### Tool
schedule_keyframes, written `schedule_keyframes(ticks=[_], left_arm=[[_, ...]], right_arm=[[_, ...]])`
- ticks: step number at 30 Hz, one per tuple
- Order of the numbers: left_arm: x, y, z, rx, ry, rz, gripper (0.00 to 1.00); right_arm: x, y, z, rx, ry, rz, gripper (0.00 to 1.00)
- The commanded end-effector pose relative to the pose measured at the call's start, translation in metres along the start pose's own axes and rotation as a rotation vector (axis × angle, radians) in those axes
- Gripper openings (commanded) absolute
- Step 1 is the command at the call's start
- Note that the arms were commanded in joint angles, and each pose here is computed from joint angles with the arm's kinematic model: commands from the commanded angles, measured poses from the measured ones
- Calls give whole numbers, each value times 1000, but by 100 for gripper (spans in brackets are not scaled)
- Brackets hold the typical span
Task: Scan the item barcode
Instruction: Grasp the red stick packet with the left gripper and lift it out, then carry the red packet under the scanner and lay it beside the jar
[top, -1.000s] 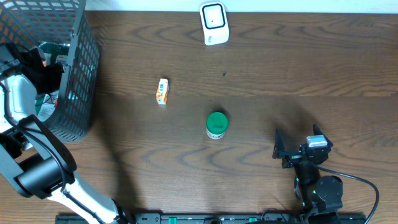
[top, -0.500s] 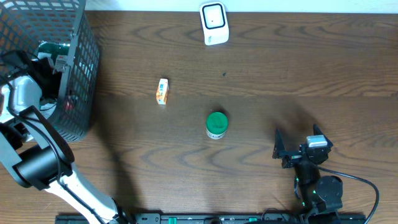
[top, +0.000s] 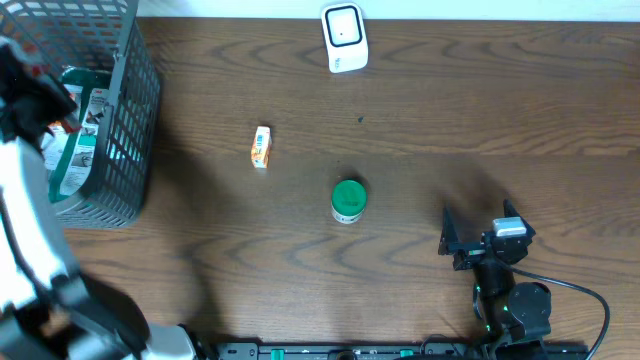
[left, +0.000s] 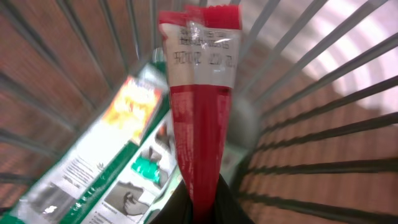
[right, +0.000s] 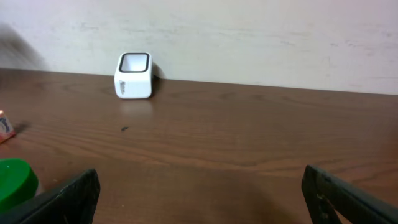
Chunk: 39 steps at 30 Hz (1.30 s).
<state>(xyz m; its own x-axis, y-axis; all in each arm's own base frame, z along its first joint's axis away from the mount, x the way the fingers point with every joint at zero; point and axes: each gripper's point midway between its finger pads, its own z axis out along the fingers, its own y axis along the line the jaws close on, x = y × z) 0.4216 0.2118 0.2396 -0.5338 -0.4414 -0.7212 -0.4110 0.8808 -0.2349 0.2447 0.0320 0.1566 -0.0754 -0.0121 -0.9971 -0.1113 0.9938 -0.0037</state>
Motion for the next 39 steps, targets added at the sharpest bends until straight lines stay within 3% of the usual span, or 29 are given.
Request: schedule_keyframes(ticks=[1, 9, 14, 21, 27, 39], left_arm=[[-40, -31, -81, 51, -172, -85, 10], [-19, -101, -170, 218, -202, -70, 10], [45, -144, -186, 296, 4, -20, 9], [123, -190, -166, 356, 264, 88, 9], [178, -213, -132, 246, 383, 194, 10], [299, -303, -57, 273, 593, 360, 9]], right_arm=[[1, -3, 0, 14, 4, 17, 99], [1, -3, 0, 14, 4, 17, 99], [1, -3, 0, 14, 4, 17, 99], [1, -3, 0, 14, 4, 17, 99], [1, -3, 0, 14, 4, 17, 99], [1, -3, 0, 14, 4, 17, 99]])
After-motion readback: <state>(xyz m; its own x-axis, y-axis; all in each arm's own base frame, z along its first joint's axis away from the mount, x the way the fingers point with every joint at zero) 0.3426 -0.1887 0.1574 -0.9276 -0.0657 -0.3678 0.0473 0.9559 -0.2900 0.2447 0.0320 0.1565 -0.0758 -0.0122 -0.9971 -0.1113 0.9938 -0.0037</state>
